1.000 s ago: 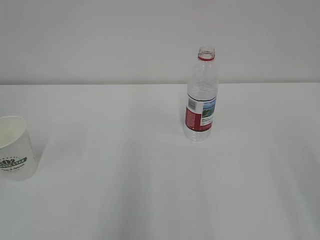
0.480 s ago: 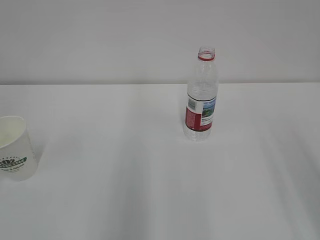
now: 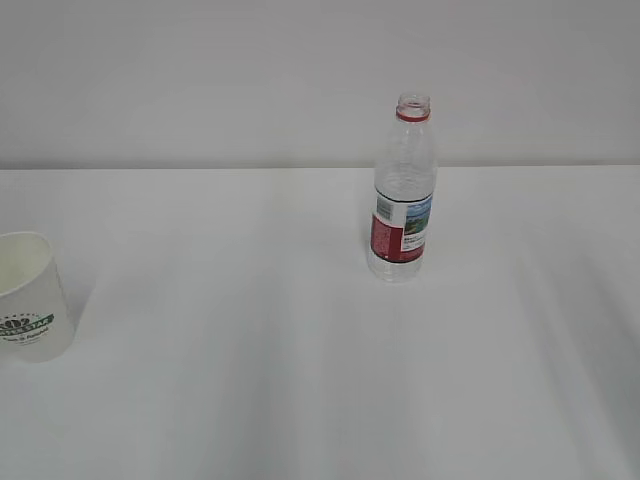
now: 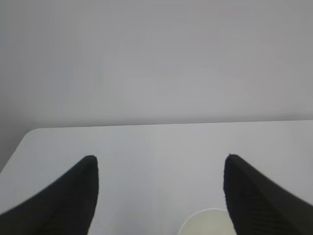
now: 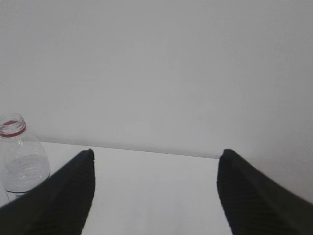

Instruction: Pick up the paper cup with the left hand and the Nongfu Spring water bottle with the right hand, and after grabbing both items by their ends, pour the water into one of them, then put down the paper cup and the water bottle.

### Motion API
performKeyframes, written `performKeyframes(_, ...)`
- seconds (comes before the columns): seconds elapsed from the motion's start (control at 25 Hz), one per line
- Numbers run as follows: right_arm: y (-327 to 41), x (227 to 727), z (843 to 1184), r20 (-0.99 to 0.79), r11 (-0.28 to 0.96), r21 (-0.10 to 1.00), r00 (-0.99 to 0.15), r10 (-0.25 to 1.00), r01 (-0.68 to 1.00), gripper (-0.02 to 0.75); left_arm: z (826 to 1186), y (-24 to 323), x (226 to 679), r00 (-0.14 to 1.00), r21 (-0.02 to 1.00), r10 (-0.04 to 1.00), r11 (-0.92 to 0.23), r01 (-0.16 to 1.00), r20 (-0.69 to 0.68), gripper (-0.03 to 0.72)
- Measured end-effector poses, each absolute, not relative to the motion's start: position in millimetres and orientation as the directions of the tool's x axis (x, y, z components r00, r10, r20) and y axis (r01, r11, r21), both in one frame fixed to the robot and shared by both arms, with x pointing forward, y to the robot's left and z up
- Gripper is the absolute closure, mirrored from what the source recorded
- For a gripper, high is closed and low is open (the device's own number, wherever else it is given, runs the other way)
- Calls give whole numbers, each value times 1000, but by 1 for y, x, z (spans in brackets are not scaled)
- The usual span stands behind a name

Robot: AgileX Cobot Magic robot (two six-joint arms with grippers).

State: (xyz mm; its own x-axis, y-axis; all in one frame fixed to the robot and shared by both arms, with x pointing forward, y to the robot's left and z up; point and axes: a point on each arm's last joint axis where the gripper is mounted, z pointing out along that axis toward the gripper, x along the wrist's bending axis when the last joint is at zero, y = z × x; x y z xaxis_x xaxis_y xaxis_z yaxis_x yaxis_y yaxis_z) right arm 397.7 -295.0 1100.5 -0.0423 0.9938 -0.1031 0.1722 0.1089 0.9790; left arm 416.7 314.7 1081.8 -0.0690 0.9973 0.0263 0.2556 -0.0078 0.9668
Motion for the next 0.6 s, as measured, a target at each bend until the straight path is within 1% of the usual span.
performKeyframes(0.2,-295,411,1096,-104,109,980,-39,994,167,150,1068,316,431,-67,948,997,-1,319,24,109)
performKeyframes(0.44,-295,436,1088,-109,112,985,-29,994,133,150,1037,317,458,-85,898,996,58,436,-24,109)
performKeyframes(0.6,-287,454,1078,-142,151,981,-73,987,123,151,1014,318,467,-91,895,995,69,441,-33,109)
